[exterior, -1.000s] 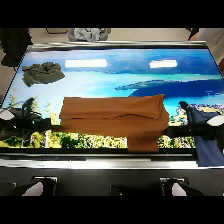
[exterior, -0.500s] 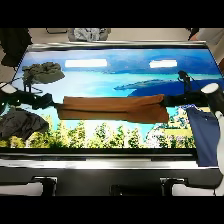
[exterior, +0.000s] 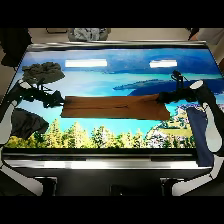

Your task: Fold the shirts.

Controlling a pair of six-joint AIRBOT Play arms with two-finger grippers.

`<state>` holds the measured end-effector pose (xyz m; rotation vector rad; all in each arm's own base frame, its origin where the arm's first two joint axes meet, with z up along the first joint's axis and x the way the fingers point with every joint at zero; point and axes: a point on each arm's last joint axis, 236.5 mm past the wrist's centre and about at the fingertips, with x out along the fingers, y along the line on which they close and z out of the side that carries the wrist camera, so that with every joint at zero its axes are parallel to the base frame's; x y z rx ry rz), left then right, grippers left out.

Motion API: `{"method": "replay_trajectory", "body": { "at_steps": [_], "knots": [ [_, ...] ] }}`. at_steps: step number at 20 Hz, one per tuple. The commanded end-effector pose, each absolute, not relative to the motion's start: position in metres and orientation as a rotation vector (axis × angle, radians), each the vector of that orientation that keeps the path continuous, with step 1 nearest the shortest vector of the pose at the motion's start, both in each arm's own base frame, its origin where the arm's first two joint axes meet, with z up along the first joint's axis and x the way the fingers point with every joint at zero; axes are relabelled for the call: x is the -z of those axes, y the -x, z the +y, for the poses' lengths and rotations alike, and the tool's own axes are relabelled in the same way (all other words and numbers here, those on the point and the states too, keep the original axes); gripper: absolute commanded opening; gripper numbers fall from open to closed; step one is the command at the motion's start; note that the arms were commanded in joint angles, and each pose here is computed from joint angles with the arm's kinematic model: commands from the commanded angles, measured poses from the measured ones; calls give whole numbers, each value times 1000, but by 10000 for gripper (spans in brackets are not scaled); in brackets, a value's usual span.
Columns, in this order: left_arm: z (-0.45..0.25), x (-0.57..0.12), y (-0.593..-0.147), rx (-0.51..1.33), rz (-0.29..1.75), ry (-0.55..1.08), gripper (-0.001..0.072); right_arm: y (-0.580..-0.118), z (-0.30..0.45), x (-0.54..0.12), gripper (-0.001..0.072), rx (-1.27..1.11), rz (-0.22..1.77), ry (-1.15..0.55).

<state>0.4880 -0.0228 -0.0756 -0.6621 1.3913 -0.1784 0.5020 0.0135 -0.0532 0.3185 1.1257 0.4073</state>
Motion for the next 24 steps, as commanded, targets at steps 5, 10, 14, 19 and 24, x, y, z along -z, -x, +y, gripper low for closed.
{"method": "replay_trajectory", "body": {
  "at_steps": [5, 10, 14, 19, 24],
  "knots": [
    [-15, 11, -508, 245, 1287, 709, 645, -463, -86, 33, 715, -305, 1248, -159],
    [-22, -71, -505, 300, 1123, 596, 643, -423, -106, 70, 720, -324, 1405, -338],
    [-51, -126, -492, 373, 1029, 501, 643, -440, -64, 88, 720, -425, 1379, -601],
    [-106, -159, -473, 484, 993, 418, 643, -454, -14, 100, 720, -503, 1391, -589],
    [-159, -154, -459, 593, 1024, 348, 630, -471, 34, 98, 281, -555, 1357, -538]
  ]
}}
